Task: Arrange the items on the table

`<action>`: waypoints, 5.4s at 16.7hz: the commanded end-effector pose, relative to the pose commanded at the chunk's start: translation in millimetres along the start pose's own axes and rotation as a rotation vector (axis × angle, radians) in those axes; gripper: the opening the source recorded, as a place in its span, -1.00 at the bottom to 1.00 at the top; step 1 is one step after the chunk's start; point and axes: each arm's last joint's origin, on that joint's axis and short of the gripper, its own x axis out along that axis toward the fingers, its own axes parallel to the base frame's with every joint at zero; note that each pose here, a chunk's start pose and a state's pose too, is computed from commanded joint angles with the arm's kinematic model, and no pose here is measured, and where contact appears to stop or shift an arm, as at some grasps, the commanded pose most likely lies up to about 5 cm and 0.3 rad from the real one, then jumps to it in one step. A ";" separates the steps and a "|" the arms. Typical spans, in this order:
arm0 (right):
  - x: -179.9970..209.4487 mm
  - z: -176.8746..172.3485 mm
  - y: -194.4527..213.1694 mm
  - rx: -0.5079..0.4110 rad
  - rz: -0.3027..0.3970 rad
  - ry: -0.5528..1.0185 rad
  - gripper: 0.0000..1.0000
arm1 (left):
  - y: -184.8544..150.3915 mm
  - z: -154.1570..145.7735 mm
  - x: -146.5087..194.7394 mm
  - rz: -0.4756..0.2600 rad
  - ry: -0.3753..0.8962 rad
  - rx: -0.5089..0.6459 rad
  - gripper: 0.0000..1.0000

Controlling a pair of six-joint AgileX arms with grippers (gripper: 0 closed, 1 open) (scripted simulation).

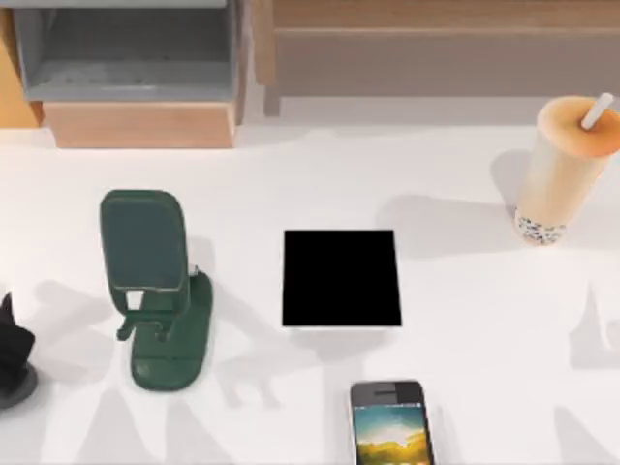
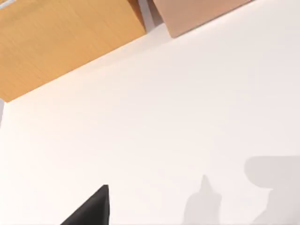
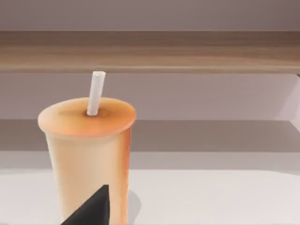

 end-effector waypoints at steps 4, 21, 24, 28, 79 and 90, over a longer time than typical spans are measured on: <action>0.0 0.0 0.0 0.000 0.000 0.000 1.00 | 15.4 19.8 18.6 -0.180 0.272 0.312 1.00; 0.0 0.0 0.0 0.000 0.000 0.000 1.00 | 46.7 39.0 104.4 -0.958 0.621 0.921 1.00; 0.0 0.0 0.0 0.000 0.000 0.000 1.00 | 44.1 35.8 106.3 -0.961 0.622 0.922 1.00; 0.0 0.0 0.0 0.000 0.000 0.000 1.00 | 32.5 12.2 124.2 -0.959 0.621 0.921 1.00; 0.0 0.0 0.0 0.000 0.000 0.000 1.00 | 54.9 53.7 94.4 -0.953 0.628 0.910 -1.00; 0.0 0.0 0.0 0.000 0.000 0.000 1.00 | 52.2 174.9 144.8 -0.967 0.291 1.548 -1.00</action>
